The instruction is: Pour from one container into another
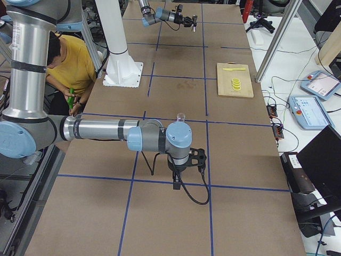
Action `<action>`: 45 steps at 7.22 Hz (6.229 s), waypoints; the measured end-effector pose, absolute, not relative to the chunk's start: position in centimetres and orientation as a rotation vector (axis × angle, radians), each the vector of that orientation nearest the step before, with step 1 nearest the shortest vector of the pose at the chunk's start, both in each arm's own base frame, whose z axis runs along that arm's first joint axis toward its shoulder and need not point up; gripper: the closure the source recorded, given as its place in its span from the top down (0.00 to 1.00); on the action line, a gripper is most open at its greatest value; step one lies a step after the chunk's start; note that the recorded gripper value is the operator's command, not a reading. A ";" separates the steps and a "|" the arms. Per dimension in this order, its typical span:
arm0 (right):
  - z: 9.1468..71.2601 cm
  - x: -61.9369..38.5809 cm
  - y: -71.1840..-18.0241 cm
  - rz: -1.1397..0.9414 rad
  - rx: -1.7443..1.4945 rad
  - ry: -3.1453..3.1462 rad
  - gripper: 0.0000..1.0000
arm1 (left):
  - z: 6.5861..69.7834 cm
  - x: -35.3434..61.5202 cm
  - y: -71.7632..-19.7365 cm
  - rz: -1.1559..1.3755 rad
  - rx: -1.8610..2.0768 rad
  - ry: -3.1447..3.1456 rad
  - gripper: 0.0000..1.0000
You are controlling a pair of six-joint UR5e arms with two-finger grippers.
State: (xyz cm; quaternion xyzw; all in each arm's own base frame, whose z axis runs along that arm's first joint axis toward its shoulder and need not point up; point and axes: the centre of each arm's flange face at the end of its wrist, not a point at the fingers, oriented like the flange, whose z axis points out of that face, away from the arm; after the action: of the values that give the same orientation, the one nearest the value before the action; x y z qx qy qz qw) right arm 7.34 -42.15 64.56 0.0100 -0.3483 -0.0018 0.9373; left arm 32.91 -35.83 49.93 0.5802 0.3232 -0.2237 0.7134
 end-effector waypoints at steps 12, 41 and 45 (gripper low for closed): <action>64.8 7.4 -41.9 0.002 0.015 -0.712 1.00 | 52.9 38.1 -29.6 -0.467 1.276 0.732 0.00; 65.3 7.5 -41.4 0.007 0.005 -0.708 1.00 | 54.7 41.1 -26.0 -0.364 1.236 0.758 0.25; 65.2 7.5 -41.5 0.007 0.007 -0.708 1.00 | 54.7 41.1 -26.0 -0.364 1.236 0.758 0.30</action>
State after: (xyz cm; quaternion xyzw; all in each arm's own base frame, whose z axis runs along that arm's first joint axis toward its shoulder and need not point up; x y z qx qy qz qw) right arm 7.46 -41.49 65.22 0.0032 -0.3466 0.0032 0.9380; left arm 41.05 -25.98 54.73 0.5620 0.3447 -0.1657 0.7334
